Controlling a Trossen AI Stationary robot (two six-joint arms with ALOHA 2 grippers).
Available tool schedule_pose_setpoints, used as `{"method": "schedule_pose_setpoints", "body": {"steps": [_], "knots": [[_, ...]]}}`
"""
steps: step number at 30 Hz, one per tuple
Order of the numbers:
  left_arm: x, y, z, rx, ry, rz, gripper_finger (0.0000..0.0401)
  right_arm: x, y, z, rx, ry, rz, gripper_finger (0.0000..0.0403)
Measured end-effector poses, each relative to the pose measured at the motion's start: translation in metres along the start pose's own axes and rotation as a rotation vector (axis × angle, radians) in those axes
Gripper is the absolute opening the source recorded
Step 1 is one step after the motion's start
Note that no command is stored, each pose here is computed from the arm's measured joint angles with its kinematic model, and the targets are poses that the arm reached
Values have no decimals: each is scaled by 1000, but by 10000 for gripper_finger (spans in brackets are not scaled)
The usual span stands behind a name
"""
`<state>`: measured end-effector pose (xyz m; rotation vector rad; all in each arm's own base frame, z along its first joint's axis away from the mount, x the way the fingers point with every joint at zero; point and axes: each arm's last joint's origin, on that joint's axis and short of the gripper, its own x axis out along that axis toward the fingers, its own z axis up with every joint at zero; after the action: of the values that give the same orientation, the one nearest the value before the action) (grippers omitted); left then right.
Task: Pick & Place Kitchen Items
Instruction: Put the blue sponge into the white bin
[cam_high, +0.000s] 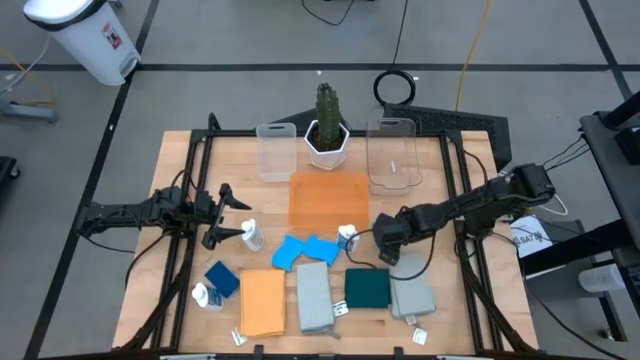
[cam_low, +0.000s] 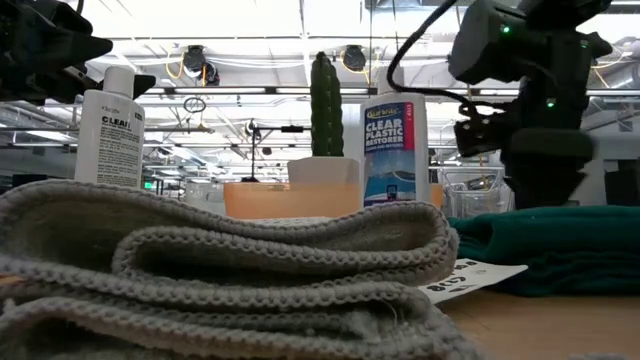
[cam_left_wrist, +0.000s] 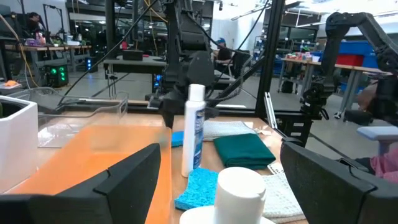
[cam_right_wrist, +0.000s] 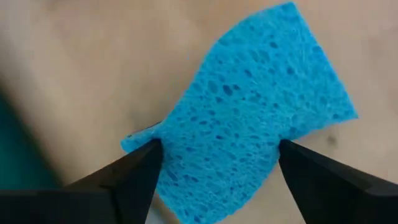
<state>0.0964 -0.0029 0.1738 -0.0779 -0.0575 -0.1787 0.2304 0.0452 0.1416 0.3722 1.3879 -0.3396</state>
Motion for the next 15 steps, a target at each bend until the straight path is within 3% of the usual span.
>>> {"method": "schedule_pose_setpoints", "body": {"steps": [6,15], "knots": [[0,0,0,0,1,0,337,-12,-11,-17,-109,136,-55,280],[0,0,0,0,0,0,337,-39,-20,-23,76,17,-76,256]]}}
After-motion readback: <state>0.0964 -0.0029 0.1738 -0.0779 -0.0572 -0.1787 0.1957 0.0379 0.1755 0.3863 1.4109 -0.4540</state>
